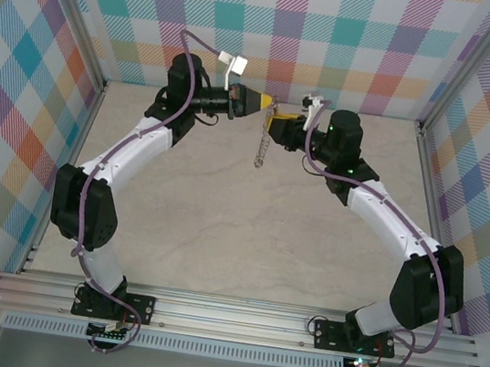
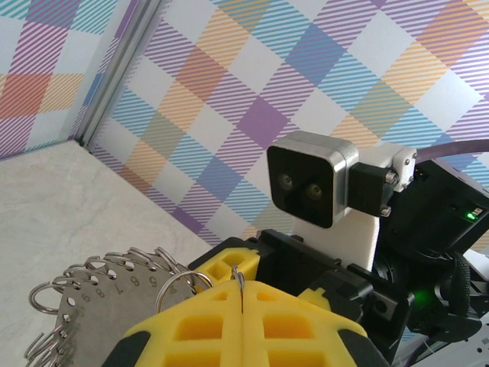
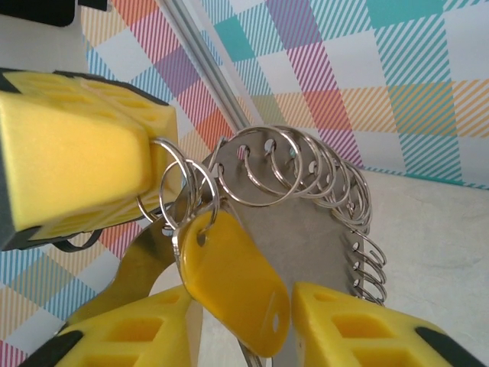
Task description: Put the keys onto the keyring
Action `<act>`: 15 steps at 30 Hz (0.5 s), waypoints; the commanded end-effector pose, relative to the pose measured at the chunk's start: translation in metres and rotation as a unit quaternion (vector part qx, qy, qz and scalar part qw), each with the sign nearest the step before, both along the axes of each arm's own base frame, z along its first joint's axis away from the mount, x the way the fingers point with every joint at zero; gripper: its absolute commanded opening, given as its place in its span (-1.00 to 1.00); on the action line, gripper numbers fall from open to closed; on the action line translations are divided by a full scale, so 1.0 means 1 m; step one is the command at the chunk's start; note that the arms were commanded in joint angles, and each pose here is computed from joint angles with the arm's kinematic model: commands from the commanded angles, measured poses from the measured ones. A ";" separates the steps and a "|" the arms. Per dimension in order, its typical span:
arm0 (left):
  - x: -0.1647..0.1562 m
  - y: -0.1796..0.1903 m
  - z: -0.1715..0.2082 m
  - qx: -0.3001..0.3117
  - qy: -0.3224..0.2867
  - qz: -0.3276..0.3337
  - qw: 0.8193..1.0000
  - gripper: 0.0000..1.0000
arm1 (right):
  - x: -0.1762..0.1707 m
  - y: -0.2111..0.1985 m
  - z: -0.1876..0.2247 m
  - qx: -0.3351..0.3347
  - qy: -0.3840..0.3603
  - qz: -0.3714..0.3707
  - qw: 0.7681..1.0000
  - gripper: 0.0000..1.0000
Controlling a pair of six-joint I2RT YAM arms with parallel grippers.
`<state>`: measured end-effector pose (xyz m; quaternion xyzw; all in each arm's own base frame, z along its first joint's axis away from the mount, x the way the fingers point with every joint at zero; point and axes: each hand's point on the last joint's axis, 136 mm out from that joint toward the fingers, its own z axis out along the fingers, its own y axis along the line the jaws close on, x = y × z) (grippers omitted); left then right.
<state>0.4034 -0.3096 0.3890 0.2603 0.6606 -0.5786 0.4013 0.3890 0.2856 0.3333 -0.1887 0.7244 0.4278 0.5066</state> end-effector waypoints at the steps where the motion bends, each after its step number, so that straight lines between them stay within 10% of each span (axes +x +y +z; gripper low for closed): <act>1: -0.018 0.000 0.030 -0.019 -0.044 -0.012 0.999 -1.00 | -0.002 0.006 0.010 -0.006 -0.017 0.013 1.000 -0.39; 15: -0.016 0.001 0.033 -0.020 -0.047 -0.003 0.999 -1.00 | -0.014 0.013 0.011 -0.016 -0.023 0.047 0.998 -1.00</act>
